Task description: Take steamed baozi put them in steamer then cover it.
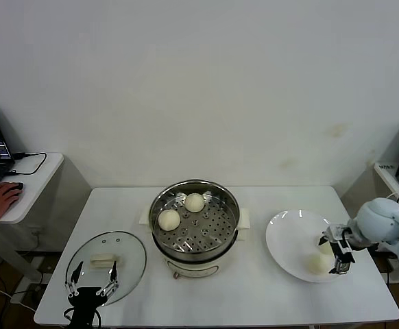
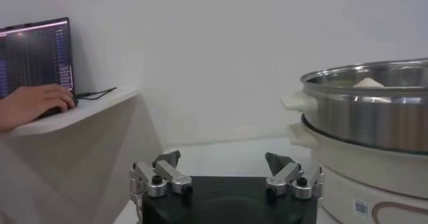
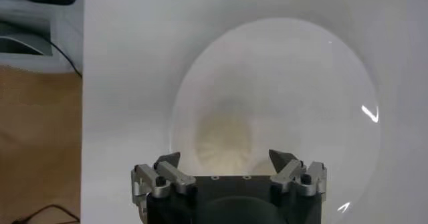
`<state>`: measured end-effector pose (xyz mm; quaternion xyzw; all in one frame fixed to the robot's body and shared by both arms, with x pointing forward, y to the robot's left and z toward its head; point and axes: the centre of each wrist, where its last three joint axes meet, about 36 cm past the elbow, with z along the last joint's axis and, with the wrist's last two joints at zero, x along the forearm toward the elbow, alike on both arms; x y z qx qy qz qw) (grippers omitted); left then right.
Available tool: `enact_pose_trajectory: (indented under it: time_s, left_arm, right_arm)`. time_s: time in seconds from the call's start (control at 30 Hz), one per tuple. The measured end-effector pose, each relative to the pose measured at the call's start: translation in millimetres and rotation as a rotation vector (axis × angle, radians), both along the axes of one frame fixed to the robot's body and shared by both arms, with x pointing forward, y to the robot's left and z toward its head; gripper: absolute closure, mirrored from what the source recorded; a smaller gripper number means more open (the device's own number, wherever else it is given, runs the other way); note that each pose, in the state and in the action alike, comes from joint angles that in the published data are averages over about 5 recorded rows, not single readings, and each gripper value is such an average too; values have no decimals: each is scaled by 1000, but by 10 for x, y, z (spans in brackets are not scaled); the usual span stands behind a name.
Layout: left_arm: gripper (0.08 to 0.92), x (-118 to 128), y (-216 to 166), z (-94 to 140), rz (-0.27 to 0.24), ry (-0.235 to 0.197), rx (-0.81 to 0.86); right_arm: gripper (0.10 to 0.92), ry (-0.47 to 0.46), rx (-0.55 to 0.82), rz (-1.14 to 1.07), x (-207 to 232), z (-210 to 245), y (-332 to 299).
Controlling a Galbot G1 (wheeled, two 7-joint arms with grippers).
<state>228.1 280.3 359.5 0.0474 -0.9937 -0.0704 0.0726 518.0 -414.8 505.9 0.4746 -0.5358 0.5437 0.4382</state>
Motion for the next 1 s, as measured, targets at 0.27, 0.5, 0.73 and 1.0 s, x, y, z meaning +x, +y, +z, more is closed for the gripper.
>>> enact_pose_trajectory:
  time_s: [0.27,0.5,0.73,1.0]
  left_arm:
    - [177,7,3,-1,1,-2,0]
    - [177,5,4,3,1,-2,1]
    - [177,-3,12,4,4,-1,2]
    - [177,-2,0,16,4,-4,-1]
  right_arm:
    - [228,2,-9,-21,53,-226,-55]
    - [271,6,-8,-33,93,-385,-50]
    - [302,7,-3,-37,126,-479,-16]
    - [421,4,0,-42,153,-475,-23]
